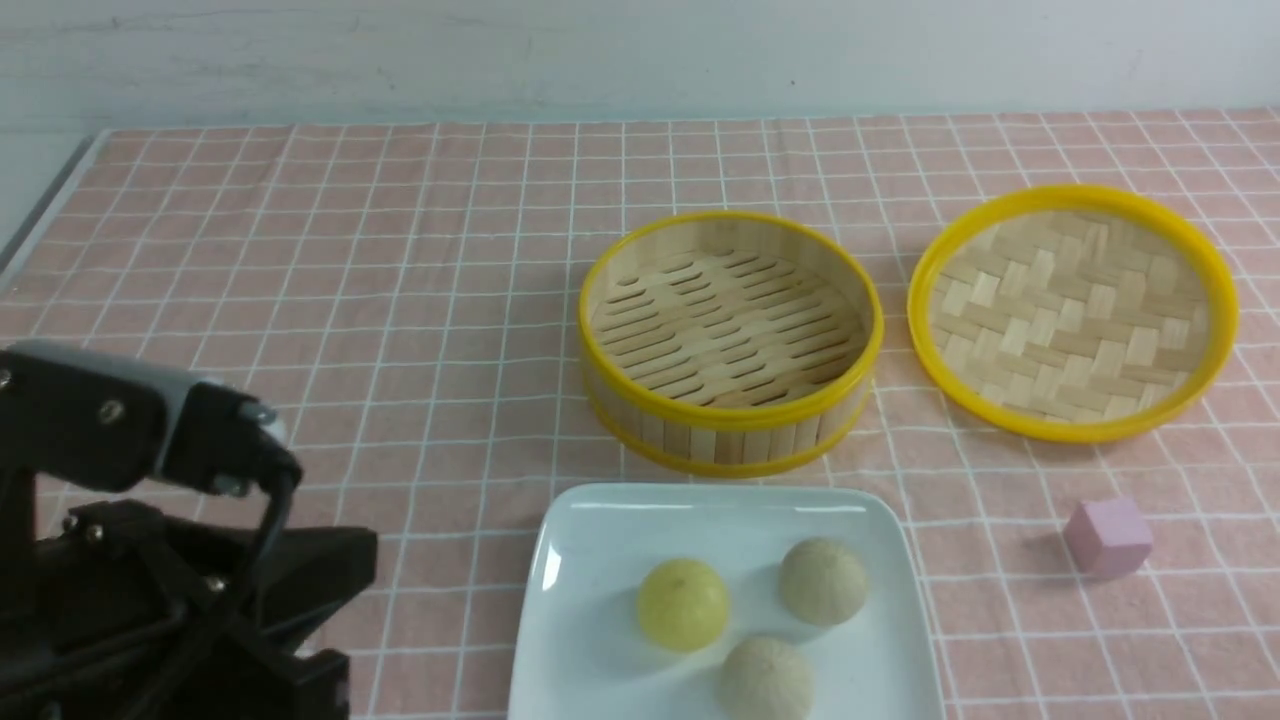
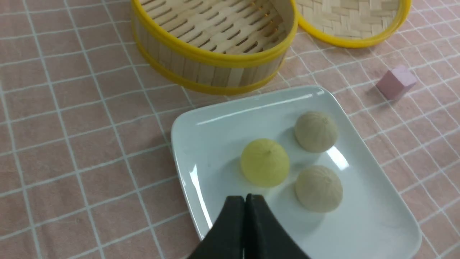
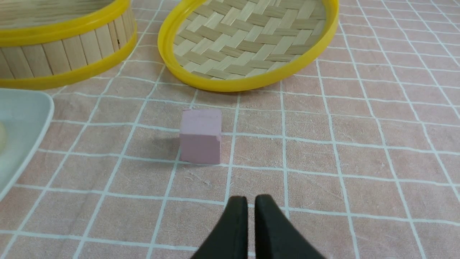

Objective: Put the steamed buns into the plate on the pink tablecloth.

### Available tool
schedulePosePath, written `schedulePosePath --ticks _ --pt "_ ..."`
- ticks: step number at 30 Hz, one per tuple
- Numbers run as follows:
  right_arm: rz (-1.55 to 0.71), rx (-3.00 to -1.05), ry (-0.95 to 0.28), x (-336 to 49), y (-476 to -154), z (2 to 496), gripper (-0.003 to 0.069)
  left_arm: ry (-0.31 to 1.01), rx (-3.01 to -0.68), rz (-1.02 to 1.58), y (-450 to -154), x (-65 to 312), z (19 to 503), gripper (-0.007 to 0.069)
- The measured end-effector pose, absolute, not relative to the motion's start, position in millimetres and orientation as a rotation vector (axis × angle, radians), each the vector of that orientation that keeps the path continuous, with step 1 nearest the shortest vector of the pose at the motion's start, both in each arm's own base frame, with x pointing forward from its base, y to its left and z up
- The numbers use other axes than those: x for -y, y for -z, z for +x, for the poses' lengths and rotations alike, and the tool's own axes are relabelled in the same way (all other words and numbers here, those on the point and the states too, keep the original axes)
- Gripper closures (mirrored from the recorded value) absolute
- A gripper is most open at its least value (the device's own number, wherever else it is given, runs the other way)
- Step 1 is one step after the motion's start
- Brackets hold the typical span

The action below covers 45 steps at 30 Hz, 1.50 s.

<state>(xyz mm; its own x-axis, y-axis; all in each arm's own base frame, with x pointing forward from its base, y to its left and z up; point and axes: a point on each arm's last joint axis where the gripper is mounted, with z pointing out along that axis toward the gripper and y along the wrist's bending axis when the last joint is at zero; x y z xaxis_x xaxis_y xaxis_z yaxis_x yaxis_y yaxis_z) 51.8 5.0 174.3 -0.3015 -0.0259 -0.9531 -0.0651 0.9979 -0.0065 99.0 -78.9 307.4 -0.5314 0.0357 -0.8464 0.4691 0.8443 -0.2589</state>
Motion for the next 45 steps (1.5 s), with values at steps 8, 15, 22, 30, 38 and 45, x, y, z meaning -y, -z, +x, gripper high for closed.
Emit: schedulePosePath --ticks 8,15,22,30,38,45 --pt "-0.066 -1.877 -0.039 -5 -174 52 0.0587 0.360 -1.916 0.081 -243 22 70 0.0602" --pt "-0.066 -1.877 -0.039 -5 -174 52 0.0580 0.152 -1.881 -0.134 -183 0 54 0.0592" --pt "-0.066 -1.877 -0.038 -5 -174 52 0.0575 0.084 -1.874 -0.148 -173 -3 52 0.0586" --pt "-0.067 -1.878 -0.037 -5 -174 52 0.0570 0.075 -1.873 -0.140 -173 -3 52 0.0580" --pt "-0.068 -1.878 -0.036 -5 -174 52 0.0559 0.073 -1.873 -0.139 -173 -3 52 0.0571" --pt "-0.067 -1.878 -0.037 -5 -174 52 0.0551 0.073 -1.873 -0.139 -173 -3 52 0.0571"
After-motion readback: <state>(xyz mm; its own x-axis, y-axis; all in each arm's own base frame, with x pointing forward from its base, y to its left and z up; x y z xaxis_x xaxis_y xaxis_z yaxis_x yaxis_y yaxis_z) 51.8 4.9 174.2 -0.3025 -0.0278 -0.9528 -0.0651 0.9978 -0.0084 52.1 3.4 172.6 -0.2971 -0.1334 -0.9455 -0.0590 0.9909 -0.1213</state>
